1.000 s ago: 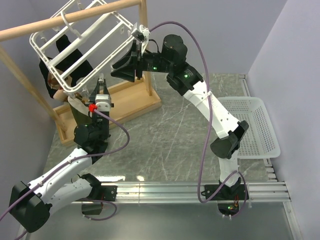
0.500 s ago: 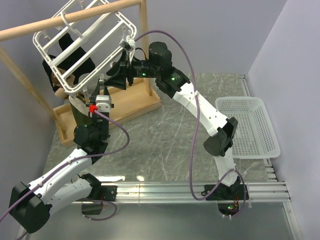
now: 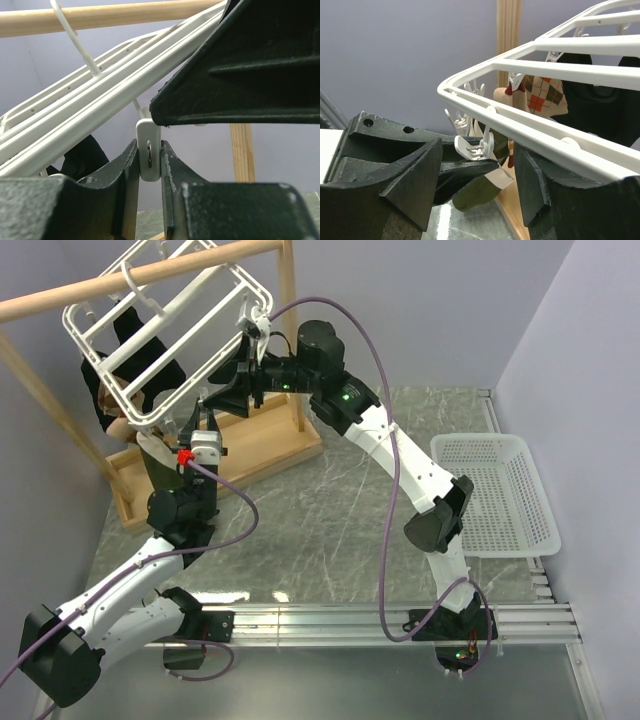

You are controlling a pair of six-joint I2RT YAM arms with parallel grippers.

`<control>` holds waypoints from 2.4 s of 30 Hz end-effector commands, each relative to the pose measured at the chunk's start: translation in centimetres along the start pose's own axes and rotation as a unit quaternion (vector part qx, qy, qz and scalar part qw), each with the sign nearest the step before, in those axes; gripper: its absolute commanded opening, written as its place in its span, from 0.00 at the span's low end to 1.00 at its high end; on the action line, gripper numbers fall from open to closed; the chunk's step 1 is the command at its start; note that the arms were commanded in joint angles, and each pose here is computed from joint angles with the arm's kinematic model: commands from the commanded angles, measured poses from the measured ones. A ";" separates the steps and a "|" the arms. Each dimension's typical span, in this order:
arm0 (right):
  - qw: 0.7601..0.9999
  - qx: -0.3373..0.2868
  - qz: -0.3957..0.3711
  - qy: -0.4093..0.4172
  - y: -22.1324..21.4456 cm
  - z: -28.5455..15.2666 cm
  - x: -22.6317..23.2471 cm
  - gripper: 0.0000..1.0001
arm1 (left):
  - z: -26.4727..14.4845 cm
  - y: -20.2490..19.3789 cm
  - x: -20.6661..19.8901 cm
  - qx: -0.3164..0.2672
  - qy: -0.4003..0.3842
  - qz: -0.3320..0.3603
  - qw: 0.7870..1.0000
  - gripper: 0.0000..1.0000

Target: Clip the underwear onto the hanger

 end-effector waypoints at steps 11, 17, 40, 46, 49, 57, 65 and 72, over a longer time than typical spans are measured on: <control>0.999 -0.022 -0.034 0.000 1.0 0.9 0.4 0.66 | -0.1 0.0 -0.8 -0.007 -0.033 -0.011 0.999 0.12; 0.999 -0.028 -0.038 -0.003 1.0 1.3 0.5 0.67 | -0.2 -0.2 -1.1 -0.001 -0.043 -0.010 0.999 0.11; 0.999 -0.032 -0.018 -0.030 1.0 1.2 0.4 0.00 | -0.5 -0.4 -1.1 0.019 -0.055 -0.004 0.998 0.49; 0.999 -0.039 -0.005 -0.035 1.1 1.1 0.0 0.00 | -1.2 -0.6 -0.6 0.041 -0.046 -0.016 0.998 0.60; 0.998 -0.043 0.001 -0.037 1.2 1.0 -0.2 0.00 | -2.6 0.2 -0.4 0.035 -0.075 -0.027 0.996 0.73; 0.997 -0.053 0.039 -0.046 1.3 0.7 -0.7 0.00 | -7.6 1.8 -1.2 0.068 -0.219 -0.081 0.970 0.90; 0.993 -0.055 0.086 -0.062 0.9 0.4 -1.2 0.00 | -12.9 1.5 -1.4 0.160 -0.360 -0.047 0.918 0.90; 0.989 -0.051 0.116 -0.074 0.2 0.3 -1.6 0.00 | -15.9 0.1 -1.6 0.263 -0.504 0.052 0.821 0.88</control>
Point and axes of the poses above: each gripper's point midway between its finger pads, its own z axis out along the fingers, its own x axis along the line the jaws close on, y = z × x, the point moved 6 cm from there along -z, back along the fingers, and after that the axes turned 3 degrees about -z, right-handed, at the moved point
